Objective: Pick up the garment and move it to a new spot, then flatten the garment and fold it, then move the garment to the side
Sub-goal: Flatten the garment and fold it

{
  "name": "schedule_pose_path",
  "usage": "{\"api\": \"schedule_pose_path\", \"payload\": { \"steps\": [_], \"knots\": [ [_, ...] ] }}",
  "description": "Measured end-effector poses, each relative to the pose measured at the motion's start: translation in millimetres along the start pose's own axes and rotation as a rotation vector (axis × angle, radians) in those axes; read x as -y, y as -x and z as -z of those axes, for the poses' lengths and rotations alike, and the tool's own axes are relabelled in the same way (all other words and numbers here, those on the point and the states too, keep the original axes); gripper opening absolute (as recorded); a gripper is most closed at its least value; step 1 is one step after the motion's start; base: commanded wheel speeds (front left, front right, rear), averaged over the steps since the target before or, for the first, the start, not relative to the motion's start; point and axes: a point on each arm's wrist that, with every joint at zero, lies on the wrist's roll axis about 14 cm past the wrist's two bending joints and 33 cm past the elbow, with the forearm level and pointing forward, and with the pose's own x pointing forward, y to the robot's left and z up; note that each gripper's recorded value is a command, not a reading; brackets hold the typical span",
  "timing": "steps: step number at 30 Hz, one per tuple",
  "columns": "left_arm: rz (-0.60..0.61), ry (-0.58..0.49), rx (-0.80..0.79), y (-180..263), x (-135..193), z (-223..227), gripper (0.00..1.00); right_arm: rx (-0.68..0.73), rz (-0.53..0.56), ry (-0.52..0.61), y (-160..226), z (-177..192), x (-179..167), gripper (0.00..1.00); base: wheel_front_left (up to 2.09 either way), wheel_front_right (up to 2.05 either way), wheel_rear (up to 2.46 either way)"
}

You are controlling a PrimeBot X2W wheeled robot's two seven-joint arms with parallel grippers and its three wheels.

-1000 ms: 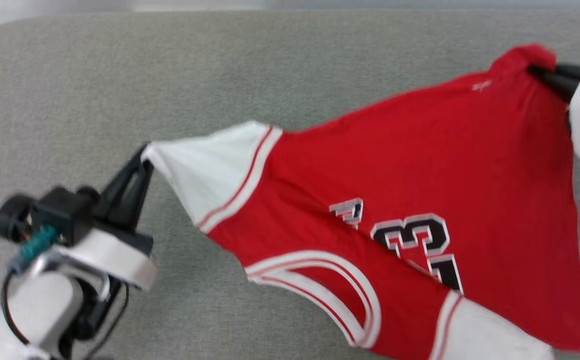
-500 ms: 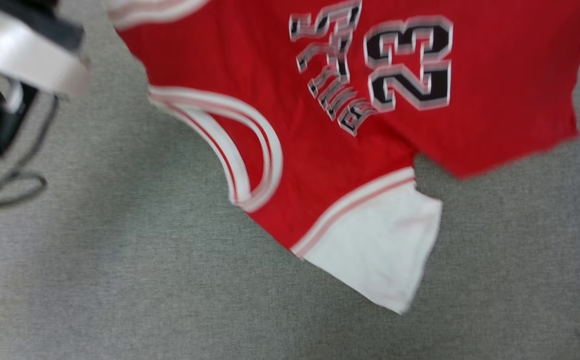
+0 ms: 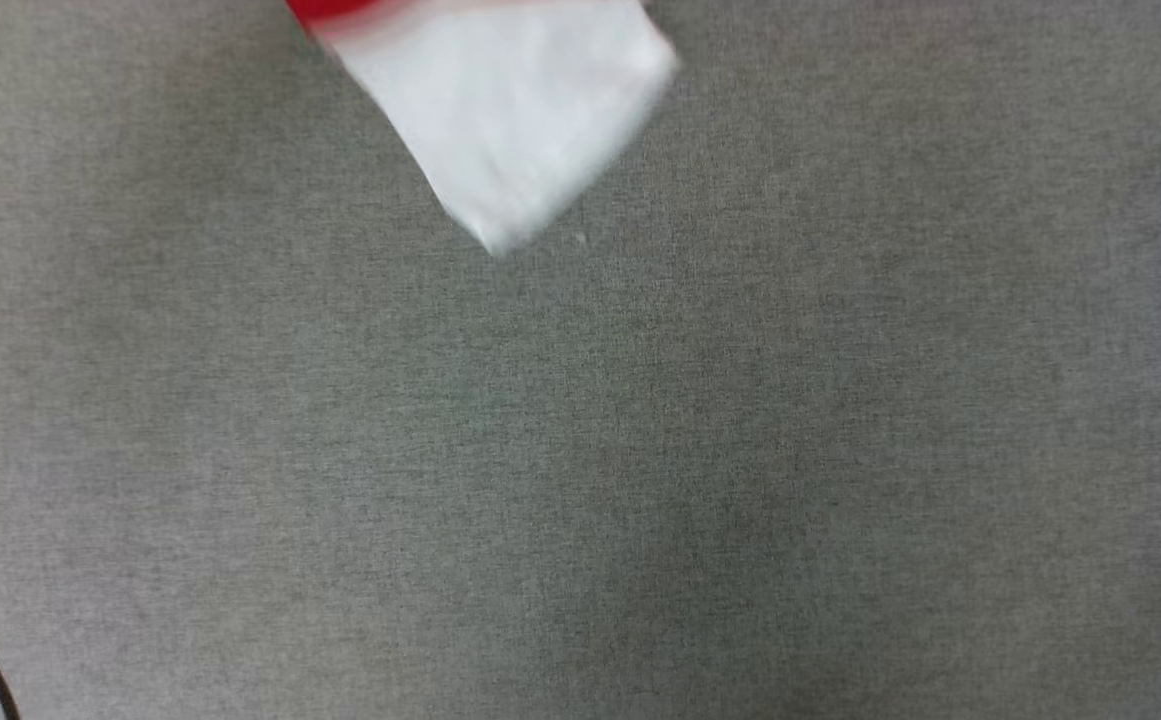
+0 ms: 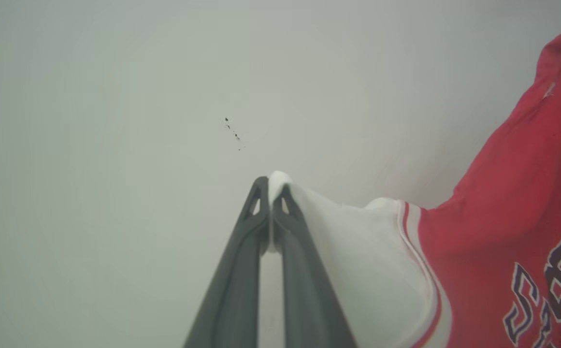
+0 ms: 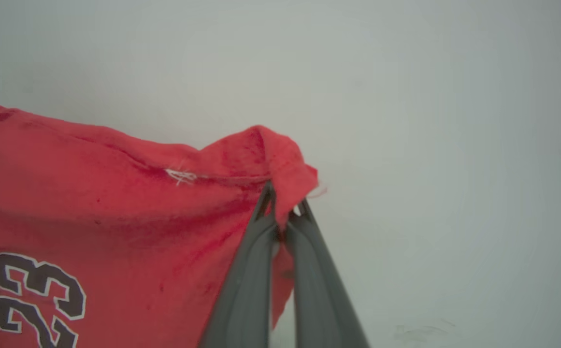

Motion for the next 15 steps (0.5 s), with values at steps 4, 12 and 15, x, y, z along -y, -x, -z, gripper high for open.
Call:
{"api": "schedule_pose_path", "payload": {
  "steps": [4,12,15],
  "knots": [
    [-0.041,-0.035,0.065,-23.8,-22.4,-19.6,0.00,0.055,0.019,0.021,-12.9,-16.1,4.6,0.00,0.00,0.00,0.00],
    [-0.087,-0.048,0.114,-44.1,-46.9,-31.8,0.00,0.116,-0.003,0.047,-31.4,-28.8,-7.7,0.00,0.00,0.00,0.00],
    [-0.071,-0.032,0.069,-43.7,-41.3,-7.7,0.00,0.079,-0.027,0.048,-38.9,-8.1,-18.3,0.00,0.00,0.00,0.00]
  ]
}}
